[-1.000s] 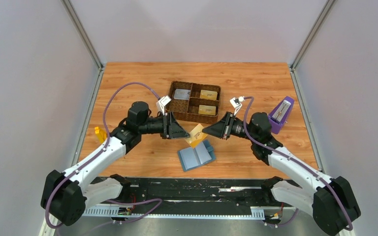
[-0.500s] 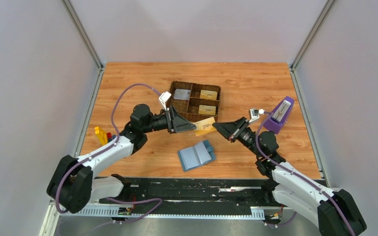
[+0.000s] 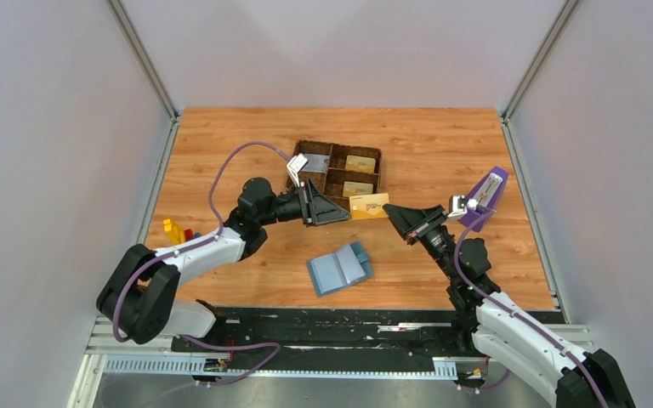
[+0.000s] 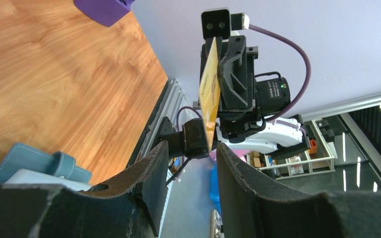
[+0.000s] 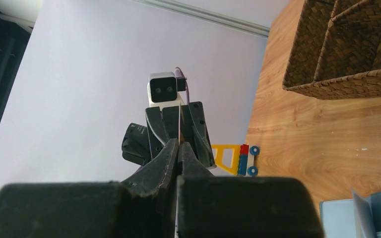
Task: Take the credit cards out of the card holder
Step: Remove the credit card from the card holder, then place the credit card in the storage box.
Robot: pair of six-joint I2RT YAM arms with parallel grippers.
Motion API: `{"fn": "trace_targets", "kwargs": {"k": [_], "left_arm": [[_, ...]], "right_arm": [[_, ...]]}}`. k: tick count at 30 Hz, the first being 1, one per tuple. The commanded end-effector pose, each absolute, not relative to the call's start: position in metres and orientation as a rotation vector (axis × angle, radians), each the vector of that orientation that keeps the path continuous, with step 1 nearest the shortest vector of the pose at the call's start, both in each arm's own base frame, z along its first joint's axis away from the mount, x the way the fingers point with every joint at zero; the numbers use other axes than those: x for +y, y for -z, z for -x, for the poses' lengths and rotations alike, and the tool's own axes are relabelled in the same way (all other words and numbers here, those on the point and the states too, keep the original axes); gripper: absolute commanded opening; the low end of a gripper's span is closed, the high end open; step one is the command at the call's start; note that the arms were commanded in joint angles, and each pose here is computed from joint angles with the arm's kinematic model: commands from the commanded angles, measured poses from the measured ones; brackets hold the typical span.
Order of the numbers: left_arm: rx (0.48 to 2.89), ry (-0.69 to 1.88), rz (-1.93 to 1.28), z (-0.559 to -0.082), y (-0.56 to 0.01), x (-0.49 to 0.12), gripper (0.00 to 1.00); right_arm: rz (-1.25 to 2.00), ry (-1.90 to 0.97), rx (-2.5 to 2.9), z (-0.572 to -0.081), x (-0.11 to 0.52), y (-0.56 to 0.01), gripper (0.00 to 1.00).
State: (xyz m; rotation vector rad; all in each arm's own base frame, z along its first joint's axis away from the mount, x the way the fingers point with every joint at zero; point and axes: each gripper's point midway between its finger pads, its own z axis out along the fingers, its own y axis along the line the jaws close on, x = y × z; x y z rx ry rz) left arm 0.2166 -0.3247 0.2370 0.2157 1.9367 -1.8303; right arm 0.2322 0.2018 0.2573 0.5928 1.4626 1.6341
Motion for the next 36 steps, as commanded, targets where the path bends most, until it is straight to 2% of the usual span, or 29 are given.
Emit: {"fn": "trace_targets", "kwargs": {"k": [1,4,6,13,15,19,23,28,31,33,36], "left_arm": [[1.808,1.895,-0.257,-0.220,-0.267,-0.333,0.48],[1.797,1.912,-0.261,-0.220,-0.271,-0.335,0.47],[1.799,1.916,-0.262,-0.220,-0.271,-0.337,0.41],[1.810,1.942,-0.242,-0.223,-0.265,-0.342,0.31],[1.814,1.943,-0.233,-0.224,-0.264,-0.343,0.17],[1.833,1.938,-0.220,-0.226,-0.260,-0.344,0.00],[1.874,1.884,-0.241,-0.229,-0.255,-0.345,0.00],[1.930,1.809,-0.273,-0.236,-0.251,-0.337,0.00],[1.981,1.767,-0.278,-0.244,-0.247,-0.329,0.00],[2.019,1.719,-0.283,-0.252,-0.242,-0.322,0.00],[2.043,1.628,-0.323,-0.267,-0.241,-0.314,0.00]], "right_arm": [[-0.646,-1.635,1.458,-0.235,0.200,-0.253,0.00],[-0.655,-1.628,1.460,-0.237,0.199,-0.250,0.00],[-0.669,-1.622,1.464,-0.238,0.198,-0.247,0.00],[-0.712,-1.617,1.471,-0.241,0.196,-0.236,0.00],[-0.717,-1.614,1.475,-0.241,0.196,-0.234,0.00],[-0.708,-1.601,1.486,-0.241,0.197,-0.231,0.04],[-0.686,-1.580,1.498,-0.239,0.196,-0.227,0.16],[-0.668,-1.518,1.538,-0.236,0.192,-0.215,0.37],[-0.650,-1.427,1.557,-0.239,0.186,-0.216,0.44],[-0.594,-1.378,1.581,-0.238,0.186,-0.218,0.56],[-0.522,-1.296,1.636,-0.236,0.185,-0.217,0.84]]}}
